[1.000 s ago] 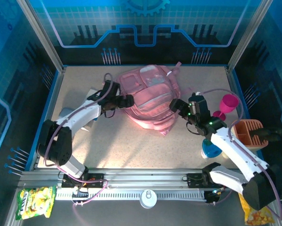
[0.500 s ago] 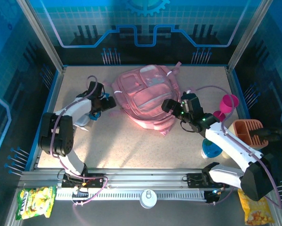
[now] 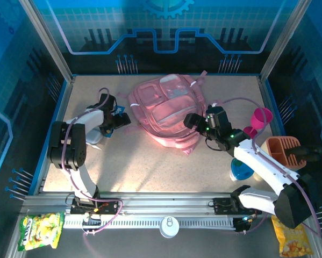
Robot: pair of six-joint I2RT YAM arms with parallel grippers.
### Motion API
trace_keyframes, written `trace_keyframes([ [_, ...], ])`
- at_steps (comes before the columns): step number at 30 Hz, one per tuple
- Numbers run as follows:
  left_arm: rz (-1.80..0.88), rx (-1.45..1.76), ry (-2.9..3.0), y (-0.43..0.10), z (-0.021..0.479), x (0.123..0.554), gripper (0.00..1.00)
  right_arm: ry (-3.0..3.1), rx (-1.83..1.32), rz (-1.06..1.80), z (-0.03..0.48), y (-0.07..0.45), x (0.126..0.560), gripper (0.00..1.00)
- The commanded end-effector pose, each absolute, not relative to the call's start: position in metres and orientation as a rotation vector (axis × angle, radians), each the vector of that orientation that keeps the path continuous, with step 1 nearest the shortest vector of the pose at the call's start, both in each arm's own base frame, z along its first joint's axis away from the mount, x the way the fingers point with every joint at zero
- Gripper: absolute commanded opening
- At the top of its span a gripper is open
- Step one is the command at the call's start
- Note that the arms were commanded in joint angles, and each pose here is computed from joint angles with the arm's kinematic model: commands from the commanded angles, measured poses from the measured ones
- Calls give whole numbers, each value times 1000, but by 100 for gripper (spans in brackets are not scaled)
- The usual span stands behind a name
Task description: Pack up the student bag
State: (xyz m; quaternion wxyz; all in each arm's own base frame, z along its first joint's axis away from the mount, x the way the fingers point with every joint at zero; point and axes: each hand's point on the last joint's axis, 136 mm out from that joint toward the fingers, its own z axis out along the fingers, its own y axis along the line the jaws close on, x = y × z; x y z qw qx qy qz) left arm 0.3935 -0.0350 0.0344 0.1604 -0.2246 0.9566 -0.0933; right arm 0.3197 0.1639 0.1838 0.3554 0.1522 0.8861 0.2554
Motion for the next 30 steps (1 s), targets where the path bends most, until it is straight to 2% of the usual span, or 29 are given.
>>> trace_keyframes([
  [1,-285,-643,2782,-37,27,383,99,2260,375,692,196,172,323,99],
  [14,-399,-740,2849,-53,13,348,99,2266,374,698,193,175,326,99],
  [30,-510,-791,2937,-141,16,261,99,2285,365,723,184,182,329,98],
])
